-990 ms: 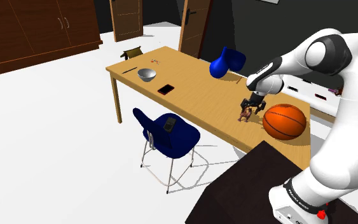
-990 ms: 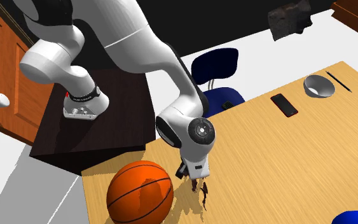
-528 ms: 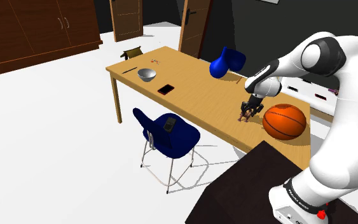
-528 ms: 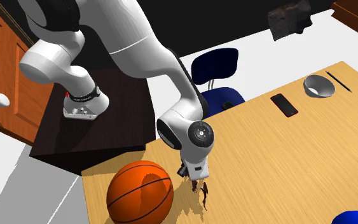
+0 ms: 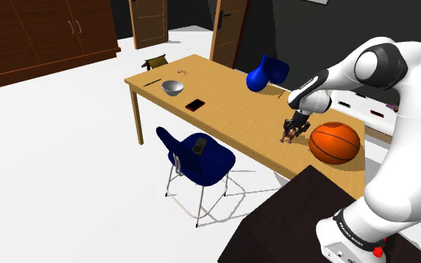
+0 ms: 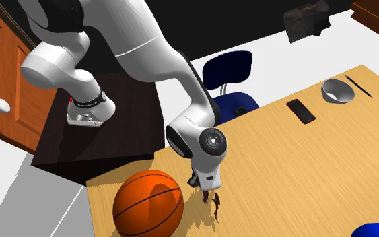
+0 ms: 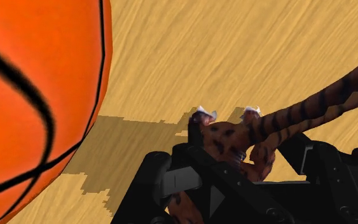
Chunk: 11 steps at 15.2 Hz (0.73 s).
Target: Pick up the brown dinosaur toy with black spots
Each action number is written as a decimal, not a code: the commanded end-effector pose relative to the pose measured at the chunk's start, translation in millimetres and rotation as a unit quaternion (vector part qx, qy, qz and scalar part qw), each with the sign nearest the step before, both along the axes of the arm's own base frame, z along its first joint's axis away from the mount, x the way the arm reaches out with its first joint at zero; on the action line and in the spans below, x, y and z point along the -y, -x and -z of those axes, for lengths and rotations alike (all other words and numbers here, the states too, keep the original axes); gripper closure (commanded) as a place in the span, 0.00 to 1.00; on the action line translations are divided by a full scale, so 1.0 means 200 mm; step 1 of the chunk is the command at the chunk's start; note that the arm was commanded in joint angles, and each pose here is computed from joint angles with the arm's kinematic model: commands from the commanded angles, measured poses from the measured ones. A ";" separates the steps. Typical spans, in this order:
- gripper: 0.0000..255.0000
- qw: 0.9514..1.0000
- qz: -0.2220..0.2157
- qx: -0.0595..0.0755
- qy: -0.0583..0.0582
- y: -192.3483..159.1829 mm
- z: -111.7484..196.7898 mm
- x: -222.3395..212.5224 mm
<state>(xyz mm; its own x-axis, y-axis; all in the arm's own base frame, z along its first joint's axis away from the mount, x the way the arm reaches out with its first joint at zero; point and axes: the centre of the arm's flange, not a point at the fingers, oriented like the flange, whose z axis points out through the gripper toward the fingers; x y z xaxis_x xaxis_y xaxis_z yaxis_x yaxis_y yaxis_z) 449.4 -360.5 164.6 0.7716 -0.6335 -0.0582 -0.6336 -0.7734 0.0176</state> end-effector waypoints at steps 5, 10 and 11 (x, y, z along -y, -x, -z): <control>1.00 1.000 0.000 0.000 0.000 0.00 -0.14 0.00; 1.00 1.000 0.000 0.000 0.000 0.00 -0.28 0.00; 1.00 1.000 0.000 0.000 0.000 0.00 -0.30 0.00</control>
<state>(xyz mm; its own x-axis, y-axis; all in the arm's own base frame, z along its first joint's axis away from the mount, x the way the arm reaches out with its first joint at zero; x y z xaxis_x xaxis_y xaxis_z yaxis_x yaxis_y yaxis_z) 449.3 -359.4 221.0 0.7717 -0.6334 -0.0577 -0.6336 -0.7735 0.0180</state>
